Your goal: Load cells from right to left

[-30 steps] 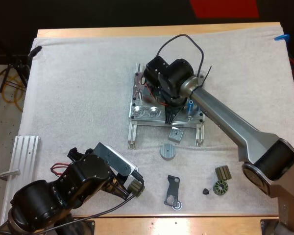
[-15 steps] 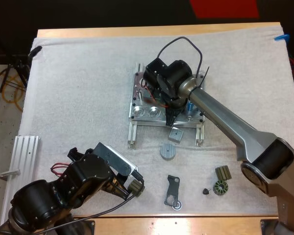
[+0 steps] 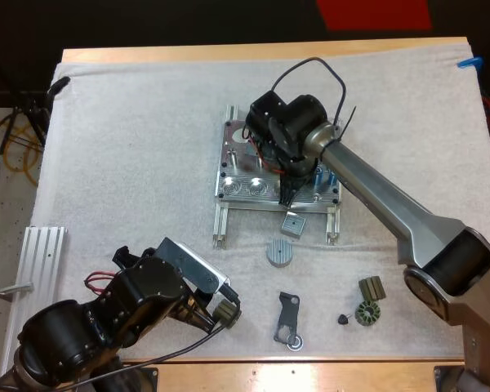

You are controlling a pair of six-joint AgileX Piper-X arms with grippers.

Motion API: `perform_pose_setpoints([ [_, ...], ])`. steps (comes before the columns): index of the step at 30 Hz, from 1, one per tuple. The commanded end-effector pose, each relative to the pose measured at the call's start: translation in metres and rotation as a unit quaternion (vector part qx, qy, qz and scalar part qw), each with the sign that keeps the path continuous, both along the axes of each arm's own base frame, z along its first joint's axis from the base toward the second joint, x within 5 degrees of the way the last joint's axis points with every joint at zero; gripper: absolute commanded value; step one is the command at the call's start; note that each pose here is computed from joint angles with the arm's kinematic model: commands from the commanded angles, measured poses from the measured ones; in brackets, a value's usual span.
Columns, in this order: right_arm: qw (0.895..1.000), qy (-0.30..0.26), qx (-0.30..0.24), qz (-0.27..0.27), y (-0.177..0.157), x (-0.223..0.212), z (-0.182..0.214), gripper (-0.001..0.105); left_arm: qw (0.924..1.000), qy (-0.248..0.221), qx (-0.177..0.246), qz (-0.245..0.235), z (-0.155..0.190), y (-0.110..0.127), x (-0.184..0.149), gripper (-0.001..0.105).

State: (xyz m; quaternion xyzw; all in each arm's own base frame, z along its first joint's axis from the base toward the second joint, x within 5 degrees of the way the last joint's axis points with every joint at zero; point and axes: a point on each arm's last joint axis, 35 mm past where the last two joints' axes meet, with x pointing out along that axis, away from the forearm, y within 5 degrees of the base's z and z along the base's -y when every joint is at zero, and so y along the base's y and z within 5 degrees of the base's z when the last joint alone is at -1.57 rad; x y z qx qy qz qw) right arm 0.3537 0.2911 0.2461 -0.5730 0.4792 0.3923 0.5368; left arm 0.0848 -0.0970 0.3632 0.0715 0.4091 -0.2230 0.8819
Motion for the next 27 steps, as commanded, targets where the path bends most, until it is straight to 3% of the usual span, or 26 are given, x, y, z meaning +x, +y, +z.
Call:
perform_pose_setpoints([
  [1,1.000,0.007,0.019,-0.006,0.000,-0.001,0.004,0.011,0.9999,-0.007,0.006,0.007,0.001,0.001,0.000,0.063],
  [10,1.000,0.010,-0.018,-0.008,-0.005,-0.004,-0.011,0.011,0.9999,-0.007,0.006,0.007,0.001,0.001,0.000,0.063],
  [27,1.000,-0.021,0.007,-0.009,0.001,0.003,-0.011,0.011,0.9999,-0.007,0.006,0.007,0.001,0.001,0.000,0.063],
])
